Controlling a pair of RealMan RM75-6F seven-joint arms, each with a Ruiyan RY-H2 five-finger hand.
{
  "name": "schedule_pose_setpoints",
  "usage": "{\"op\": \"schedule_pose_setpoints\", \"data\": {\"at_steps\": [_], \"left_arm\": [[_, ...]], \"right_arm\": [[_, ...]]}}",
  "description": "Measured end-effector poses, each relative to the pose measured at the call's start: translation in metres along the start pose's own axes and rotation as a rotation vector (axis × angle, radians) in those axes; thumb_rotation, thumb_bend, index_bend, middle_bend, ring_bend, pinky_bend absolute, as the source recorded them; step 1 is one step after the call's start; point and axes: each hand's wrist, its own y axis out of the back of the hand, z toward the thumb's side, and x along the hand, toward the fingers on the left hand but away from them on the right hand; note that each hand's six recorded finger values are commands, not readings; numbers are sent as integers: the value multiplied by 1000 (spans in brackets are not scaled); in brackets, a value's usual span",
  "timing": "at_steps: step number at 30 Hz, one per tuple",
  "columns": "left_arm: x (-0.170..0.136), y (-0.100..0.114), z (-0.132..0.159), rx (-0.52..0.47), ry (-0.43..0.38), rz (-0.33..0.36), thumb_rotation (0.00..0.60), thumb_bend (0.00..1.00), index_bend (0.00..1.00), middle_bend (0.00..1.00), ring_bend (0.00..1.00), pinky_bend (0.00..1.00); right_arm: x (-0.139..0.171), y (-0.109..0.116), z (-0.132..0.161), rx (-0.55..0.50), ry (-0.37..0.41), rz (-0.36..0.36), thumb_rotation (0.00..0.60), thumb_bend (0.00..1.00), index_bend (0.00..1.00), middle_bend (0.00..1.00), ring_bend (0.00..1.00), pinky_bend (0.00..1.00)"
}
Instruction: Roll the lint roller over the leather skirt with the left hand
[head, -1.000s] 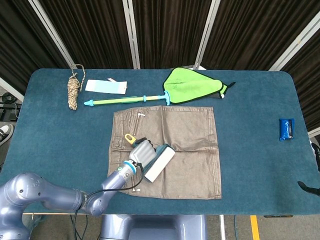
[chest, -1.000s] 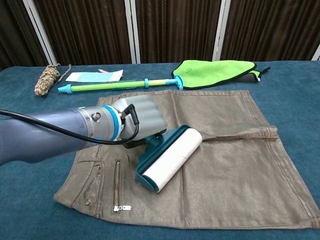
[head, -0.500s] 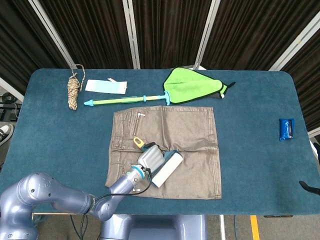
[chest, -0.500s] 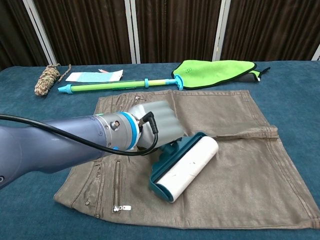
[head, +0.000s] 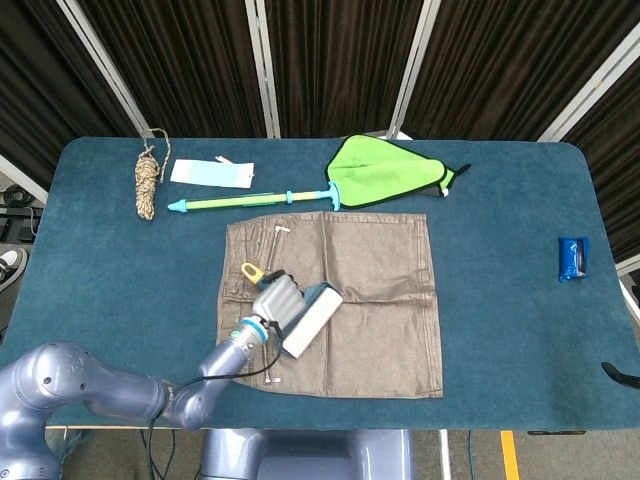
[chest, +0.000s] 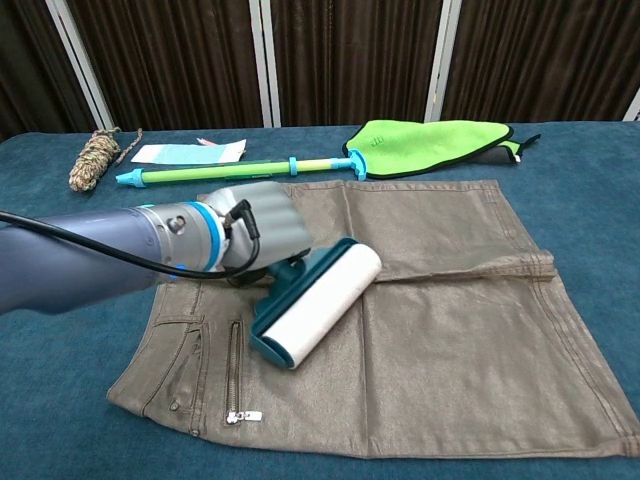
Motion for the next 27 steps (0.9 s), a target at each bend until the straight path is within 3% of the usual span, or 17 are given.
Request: {"op": "schedule_pose_setpoints", "data": {"at_steps": [8, 14, 19, 27], "left_arm": [[-12, -50, -51, -14, 87, -89, 600, 989, 674, 551, 400, 498], [-17, -74, -69, -23, 120, -132, 600, 988, 674, 551, 400, 497], [-17, -77, -69, -19, 114, -125, 600, 988, 674, 551, 400, 497], [-8, -55, -49, -3, 70, -74, 600, 988, 673, 551, 400, 498]], "right_arm": [[-1, -3, 1, 9, -4, 7, 600, 0, 0, 0, 0, 0], [-2, -4, 2, 13, -4, 9, 600, 0, 0, 0, 0, 0], [-3, -5, 3, 15, -4, 12, 600, 0, 0, 0, 0, 0], [-4, -3, 1, 6, -9, 11, 600, 0, 0, 0, 0, 0]]}}
